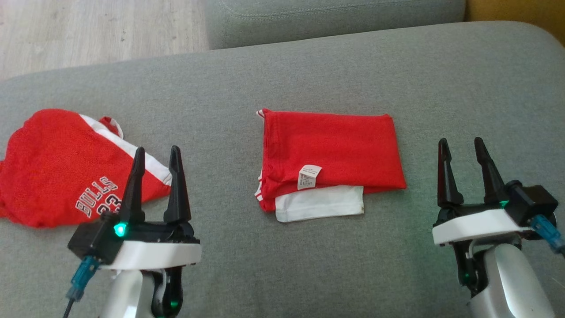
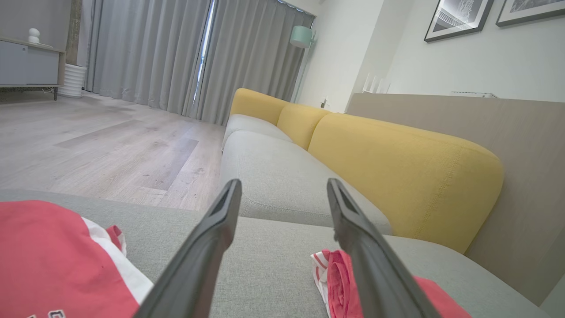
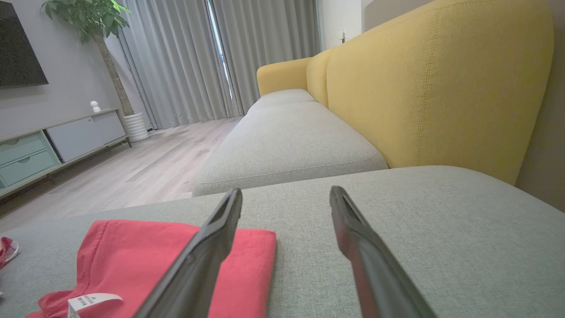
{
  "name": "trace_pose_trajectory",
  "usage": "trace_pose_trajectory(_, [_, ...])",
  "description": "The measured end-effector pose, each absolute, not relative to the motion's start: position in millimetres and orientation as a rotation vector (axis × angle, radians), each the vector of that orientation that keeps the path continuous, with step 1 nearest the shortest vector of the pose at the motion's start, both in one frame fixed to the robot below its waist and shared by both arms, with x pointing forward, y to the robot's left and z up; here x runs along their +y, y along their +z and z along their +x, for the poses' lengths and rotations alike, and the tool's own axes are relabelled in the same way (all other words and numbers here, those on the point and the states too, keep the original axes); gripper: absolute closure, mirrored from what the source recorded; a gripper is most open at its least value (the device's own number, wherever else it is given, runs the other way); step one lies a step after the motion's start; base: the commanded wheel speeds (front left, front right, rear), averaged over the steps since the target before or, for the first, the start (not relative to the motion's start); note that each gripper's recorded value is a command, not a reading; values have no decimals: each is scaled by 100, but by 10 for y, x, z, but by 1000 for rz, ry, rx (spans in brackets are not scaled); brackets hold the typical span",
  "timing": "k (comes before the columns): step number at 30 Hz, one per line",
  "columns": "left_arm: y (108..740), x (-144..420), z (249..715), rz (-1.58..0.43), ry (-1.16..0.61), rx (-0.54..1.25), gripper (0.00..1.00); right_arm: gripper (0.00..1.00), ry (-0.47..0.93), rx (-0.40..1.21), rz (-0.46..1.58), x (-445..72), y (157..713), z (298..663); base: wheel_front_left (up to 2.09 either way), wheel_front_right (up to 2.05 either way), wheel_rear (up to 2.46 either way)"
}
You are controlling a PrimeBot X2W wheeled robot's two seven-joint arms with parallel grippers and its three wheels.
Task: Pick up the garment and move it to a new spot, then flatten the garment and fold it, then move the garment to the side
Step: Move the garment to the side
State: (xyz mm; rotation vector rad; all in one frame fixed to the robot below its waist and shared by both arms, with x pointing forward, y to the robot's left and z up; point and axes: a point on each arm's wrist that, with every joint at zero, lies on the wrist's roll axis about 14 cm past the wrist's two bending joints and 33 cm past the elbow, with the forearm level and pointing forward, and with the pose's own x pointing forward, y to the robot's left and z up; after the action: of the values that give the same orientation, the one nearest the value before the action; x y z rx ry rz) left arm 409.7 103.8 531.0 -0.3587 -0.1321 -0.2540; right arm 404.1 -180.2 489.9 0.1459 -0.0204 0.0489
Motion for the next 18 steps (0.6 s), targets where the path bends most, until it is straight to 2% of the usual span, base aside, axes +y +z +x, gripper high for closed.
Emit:
trace_pose_trajectory(7, [5260, 1051, 4102, -359, -249, -119, 0, 0, 46, 7, 143, -1806, 4827, 4077, 0, 0, 0])
trace_pose_trajectory(18, [5125, 1103, 4208, -357, -231, -88, 0, 0, 77, 265, 140, -1662, 4209, 4286, 0, 0, 0])
